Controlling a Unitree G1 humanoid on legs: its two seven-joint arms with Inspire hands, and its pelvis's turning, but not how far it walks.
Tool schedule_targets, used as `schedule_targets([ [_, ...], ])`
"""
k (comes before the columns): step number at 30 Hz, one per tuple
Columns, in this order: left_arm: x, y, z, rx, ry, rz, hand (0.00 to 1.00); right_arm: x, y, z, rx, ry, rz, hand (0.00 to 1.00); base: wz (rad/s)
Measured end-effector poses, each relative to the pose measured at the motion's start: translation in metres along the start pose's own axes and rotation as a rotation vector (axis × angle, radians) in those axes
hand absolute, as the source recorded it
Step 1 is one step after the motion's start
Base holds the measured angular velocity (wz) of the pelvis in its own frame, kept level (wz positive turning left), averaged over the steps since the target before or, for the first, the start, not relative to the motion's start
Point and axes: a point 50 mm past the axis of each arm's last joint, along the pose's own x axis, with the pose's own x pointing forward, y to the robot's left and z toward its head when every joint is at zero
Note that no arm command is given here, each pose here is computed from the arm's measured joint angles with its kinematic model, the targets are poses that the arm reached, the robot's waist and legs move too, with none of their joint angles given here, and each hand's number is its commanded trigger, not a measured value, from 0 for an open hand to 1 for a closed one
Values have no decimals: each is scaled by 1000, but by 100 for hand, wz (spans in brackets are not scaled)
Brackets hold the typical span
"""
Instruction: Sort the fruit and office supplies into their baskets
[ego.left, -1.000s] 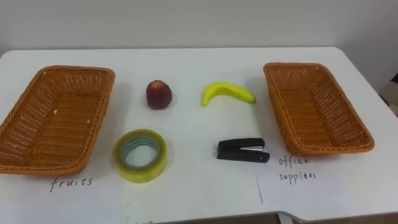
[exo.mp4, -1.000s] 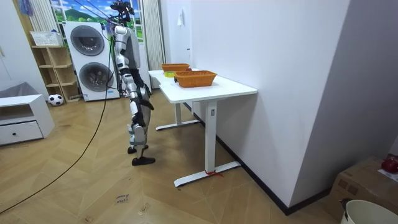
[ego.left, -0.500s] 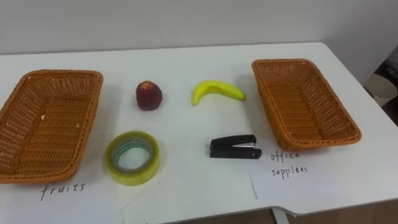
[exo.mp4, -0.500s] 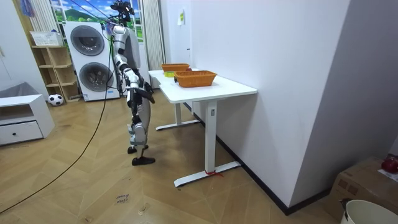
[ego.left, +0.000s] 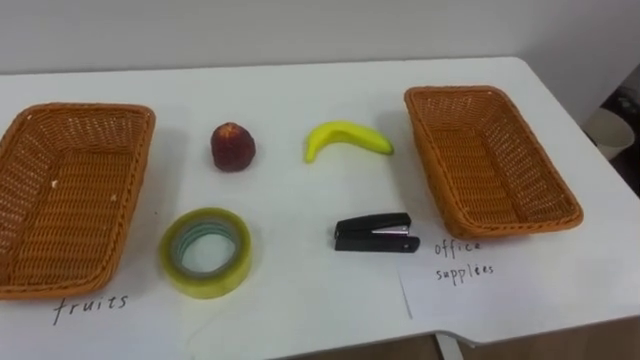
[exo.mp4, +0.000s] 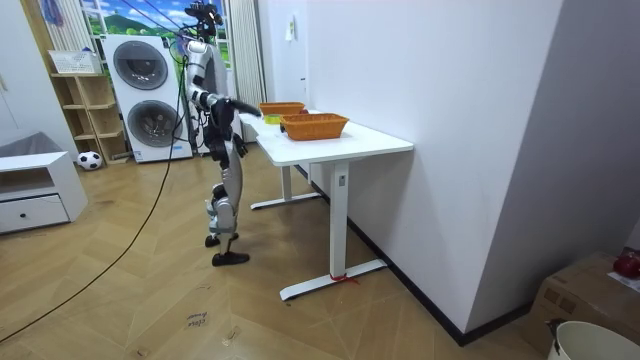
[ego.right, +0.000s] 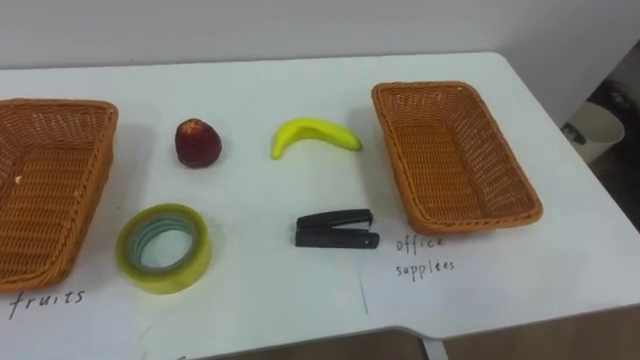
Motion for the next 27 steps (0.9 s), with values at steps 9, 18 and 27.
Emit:
schedule_targets([
  [9,0,-5,-3,21,33,-45,0,-18,32,66,207,-219,115,0,0],
  [18,0,-6,-6,56,38,-47,0,-39,59,120,401,-371,295,0,0],
  [27,-1,-7,-6,100,25,-61,0,-74,85,151,452,-542,514,0,4],
])
